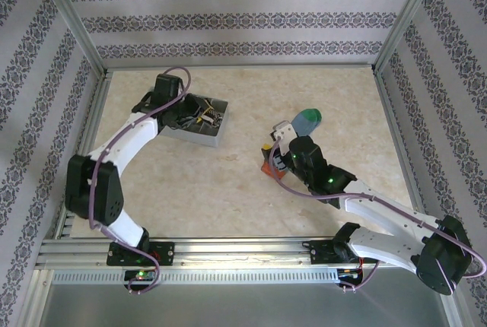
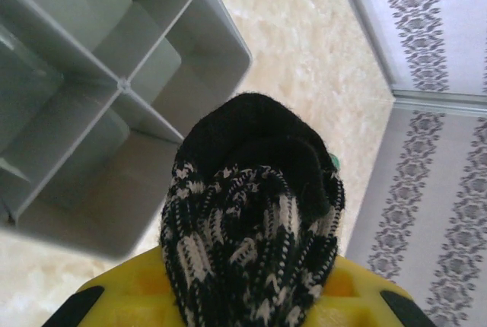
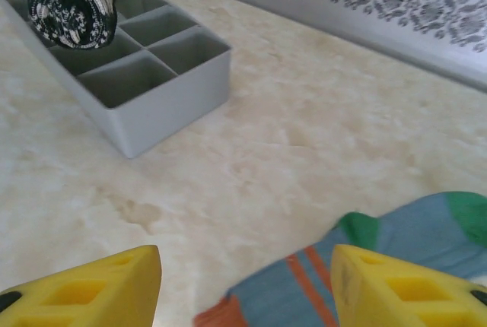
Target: Roll the socks
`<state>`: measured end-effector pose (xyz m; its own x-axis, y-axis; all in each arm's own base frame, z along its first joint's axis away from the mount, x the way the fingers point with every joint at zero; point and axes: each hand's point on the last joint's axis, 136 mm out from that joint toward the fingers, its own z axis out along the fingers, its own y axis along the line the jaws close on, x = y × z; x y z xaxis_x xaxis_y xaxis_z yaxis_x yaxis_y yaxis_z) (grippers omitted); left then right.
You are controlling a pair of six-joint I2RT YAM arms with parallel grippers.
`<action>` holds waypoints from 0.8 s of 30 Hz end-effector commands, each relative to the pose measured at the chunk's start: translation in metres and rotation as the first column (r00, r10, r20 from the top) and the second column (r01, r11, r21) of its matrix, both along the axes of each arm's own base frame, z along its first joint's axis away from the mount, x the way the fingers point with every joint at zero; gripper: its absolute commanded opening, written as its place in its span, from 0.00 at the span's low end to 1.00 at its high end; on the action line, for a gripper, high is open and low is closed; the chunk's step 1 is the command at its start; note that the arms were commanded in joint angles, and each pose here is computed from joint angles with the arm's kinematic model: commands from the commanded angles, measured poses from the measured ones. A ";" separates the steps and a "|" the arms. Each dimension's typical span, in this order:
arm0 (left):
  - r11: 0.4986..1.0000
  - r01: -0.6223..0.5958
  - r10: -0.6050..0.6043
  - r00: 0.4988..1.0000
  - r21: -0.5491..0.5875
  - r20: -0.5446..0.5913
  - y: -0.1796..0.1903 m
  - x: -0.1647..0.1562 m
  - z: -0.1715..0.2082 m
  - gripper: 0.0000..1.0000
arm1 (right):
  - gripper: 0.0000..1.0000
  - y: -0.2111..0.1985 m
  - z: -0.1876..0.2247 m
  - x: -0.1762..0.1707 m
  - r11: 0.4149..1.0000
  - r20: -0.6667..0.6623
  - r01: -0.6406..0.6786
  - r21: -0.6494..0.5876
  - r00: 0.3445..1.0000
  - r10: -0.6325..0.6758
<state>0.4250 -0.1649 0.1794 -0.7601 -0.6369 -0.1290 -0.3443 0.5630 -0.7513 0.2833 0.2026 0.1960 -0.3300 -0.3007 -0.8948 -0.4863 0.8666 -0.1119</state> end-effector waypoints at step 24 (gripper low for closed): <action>0.899 0.159 -0.190 0.981 0.408 0.035 0.025 0.034 -0.074 0.00 | 0.60 -0.007 0.006 -0.005 0.993 -0.020 -0.039 -0.108 0.999 0.037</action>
<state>0.4604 -0.1487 0.1185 -0.8362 -0.4241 -0.3477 -0.1881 0.8173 -0.5446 0.2790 0.1985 0.1913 -0.3243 -0.4361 -0.8394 -0.5314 0.8181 -0.2197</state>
